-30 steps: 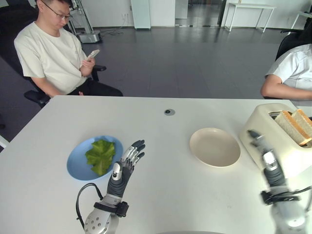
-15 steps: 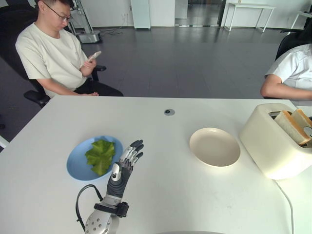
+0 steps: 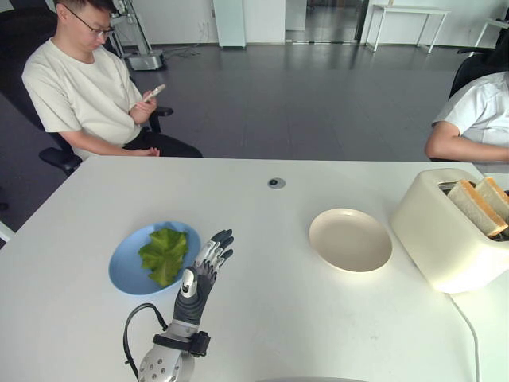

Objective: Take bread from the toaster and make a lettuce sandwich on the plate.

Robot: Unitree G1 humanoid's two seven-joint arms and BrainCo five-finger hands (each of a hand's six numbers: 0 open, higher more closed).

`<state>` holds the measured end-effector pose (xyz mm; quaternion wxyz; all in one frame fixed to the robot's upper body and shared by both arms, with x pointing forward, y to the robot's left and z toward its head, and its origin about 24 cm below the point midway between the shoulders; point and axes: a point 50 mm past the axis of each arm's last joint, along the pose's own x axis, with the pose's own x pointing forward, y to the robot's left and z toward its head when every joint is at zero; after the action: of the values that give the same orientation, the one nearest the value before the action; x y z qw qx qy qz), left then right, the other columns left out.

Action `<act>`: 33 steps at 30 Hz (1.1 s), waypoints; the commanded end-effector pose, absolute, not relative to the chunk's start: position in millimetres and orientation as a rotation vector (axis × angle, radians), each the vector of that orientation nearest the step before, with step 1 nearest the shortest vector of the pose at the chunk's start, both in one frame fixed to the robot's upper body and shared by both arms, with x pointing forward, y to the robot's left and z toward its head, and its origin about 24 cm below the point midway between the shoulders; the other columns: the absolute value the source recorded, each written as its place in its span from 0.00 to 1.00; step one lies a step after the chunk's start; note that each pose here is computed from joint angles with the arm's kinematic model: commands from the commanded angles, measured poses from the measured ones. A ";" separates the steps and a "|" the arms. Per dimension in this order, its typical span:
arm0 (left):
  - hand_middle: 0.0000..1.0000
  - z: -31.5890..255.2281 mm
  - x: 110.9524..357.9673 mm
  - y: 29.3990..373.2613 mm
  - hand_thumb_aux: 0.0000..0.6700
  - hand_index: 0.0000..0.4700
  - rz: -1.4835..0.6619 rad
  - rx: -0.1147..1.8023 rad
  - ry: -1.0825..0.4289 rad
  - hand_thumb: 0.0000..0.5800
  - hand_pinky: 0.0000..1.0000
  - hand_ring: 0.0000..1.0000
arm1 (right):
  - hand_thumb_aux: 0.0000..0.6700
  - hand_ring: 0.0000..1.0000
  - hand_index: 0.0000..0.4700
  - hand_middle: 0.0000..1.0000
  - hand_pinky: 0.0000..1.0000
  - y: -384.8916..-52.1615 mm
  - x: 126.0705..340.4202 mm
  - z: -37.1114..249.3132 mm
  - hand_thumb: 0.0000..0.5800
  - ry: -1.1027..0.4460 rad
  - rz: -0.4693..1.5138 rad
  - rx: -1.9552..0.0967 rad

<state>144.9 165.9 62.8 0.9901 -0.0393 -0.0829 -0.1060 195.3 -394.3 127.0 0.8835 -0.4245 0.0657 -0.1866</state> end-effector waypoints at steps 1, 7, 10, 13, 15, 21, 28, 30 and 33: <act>0.00 61.3 143.3 166.4 0.00 0.00 -0.205 -0.076 -0.155 0.00 0.00 0.00 | 0.66 0.00 0.66 0.00 0.00 -393.4 196.0 123.1 0.88 0.154 -0.370 -0.887; 0.00 61.6 143.5 166.6 0.00 0.00 -0.206 -0.075 -0.156 0.00 0.00 0.00 | 1.00 0.00 1.00 0.00 0.00 -392.4 197.6 128.3 1.00 0.116 -0.385 -0.902; 0.00 61.9 143.2 166.3 0.00 0.00 -0.207 -0.075 -0.157 0.00 0.00 0.00 | 1.00 0.00 1.00 0.00 0.00 -387.4 200.7 137.6 1.00 0.040 -0.388 -0.902; 0.00 61.7 143.8 165.5 0.00 0.00 -0.208 -0.076 -0.158 0.00 0.00 0.00 | 1.00 0.00 1.00 0.00 0.00 -375.1 206.9 159.0 1.00 -0.114 -0.385 -0.901; 0.00 62.2 145.0 164.1 0.00 0.00 -0.214 -0.077 -0.162 0.00 0.00 0.00 | 1.00 0.00 1.00 0.00 0.00 -364.6 210.8 184.3 1.00 -0.258 -0.393 -0.892; 0.00 62.2 145.7 160.3 0.00 0.00 -0.214 -0.084 -0.168 0.00 0.00 0.00 | 1.00 0.00 1.00 0.00 0.00 -319.6 217.9 261.3 1.00 -0.618 -0.323 -0.838; 0.00 62.6 146.4 157.3 0.00 0.00 -0.217 -0.090 -0.173 0.00 0.00 0.00 | 1.00 0.00 1.00 0.00 0.00 -250.2 240.6 236.6 1.00 -0.424 0.088 -0.620; 0.00 62.9 146.3 156.6 0.00 0.00 -0.218 -0.092 -0.174 0.00 0.00 0.00 | 1.00 0.00 1.00 0.00 0.00 -231.2 244.7 224.1 1.00 -0.347 0.179 -0.528; 0.00 62.8 146.3 155.9 0.00 0.00 -0.219 -0.094 -0.174 0.00 0.00 0.00 | 1.00 0.00 1.00 0.00 0.00 -212.4 249.1 196.0 1.00 -0.214 0.254 -0.458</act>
<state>146.6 156.9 64.1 0.9885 -0.0517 -0.0922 -0.1081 246.6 -222.3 209.9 0.9547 -0.2416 -0.1377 0.1061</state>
